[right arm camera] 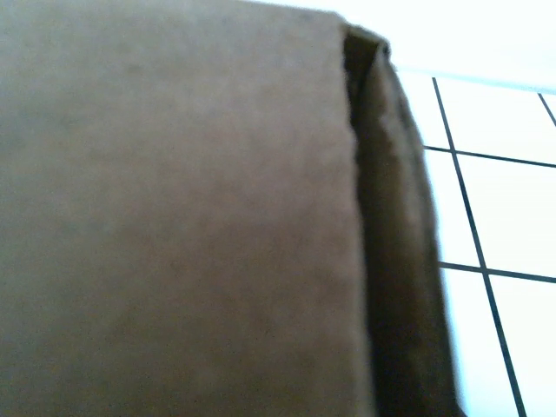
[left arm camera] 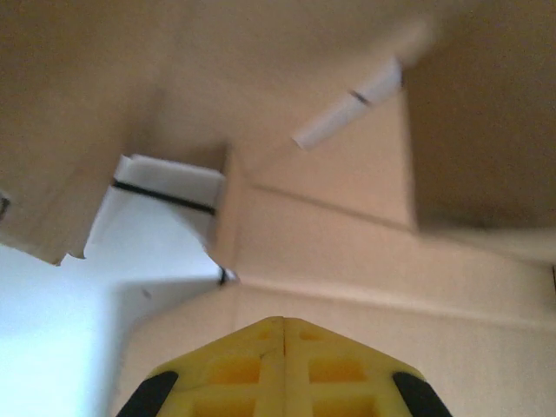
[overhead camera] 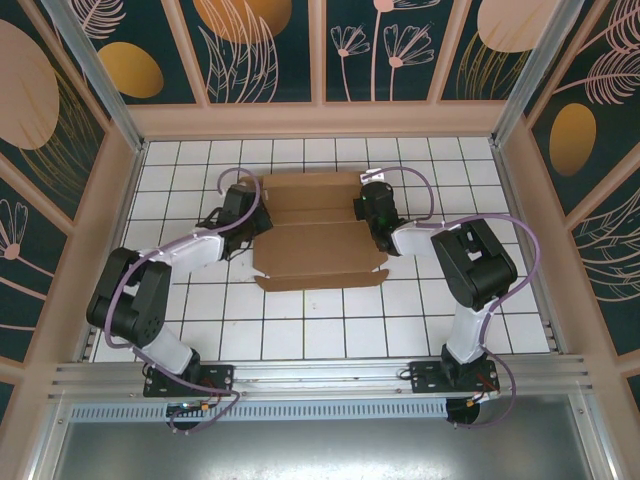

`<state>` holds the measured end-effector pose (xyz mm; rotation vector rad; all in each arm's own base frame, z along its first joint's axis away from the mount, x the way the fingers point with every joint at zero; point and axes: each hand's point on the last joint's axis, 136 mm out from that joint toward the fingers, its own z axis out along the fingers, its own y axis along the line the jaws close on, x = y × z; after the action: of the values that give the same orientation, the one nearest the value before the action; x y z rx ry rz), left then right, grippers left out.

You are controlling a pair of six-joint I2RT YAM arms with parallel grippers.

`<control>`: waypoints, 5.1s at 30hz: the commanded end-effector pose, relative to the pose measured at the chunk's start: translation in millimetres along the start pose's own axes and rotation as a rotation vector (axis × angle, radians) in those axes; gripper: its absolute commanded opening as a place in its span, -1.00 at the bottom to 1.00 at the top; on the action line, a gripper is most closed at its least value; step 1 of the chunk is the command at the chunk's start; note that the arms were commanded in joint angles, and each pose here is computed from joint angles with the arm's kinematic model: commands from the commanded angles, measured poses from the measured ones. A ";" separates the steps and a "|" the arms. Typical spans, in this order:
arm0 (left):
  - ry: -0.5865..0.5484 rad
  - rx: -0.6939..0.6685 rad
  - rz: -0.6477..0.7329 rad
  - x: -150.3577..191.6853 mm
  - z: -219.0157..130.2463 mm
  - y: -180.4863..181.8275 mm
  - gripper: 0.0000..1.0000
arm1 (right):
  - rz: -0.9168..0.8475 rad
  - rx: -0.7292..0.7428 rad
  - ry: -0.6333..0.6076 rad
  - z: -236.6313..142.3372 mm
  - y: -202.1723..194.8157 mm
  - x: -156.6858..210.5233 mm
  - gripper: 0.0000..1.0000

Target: Fold the paper box

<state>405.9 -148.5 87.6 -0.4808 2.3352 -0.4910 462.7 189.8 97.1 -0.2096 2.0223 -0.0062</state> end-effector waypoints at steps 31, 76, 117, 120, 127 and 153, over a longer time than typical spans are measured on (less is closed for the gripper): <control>0.149 0.151 -0.153 30.5 68.4 -0.3 -0.96 | -0.057 0.003 0.149 12.1 7.9 48.8 -1.00; 0.042 0.215 0.199 -44.5 -21.1 2.8 -0.21 | -0.071 -0.127 0.207 15.2 22.1 50.9 -1.00; 0.079 0.283 0.273 -43.7 -6.7 -13.3 -0.14 | -0.146 -0.165 0.341 31.1 30.8 48.7 -1.00; 0.062 0.287 0.299 -43.4 -9.5 -15.3 -0.14 | -0.135 -0.167 0.342 32.4 30.5 49.5 -1.00; 0.007 0.314 0.371 -51.8 -14.4 -26.4 -0.12 | -0.130 -0.173 0.345 33.2 31.1 51.8 -1.00; -0.106 0.450 0.639 -28.9 -43.2 -37.2 -0.27 | -0.109 -0.182 0.367 37.4 29.4 60.2 -1.00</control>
<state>407.3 -145.0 124.6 0.3151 2.1682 -0.5954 500.3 220.9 96.9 -0.3797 2.1491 0.0911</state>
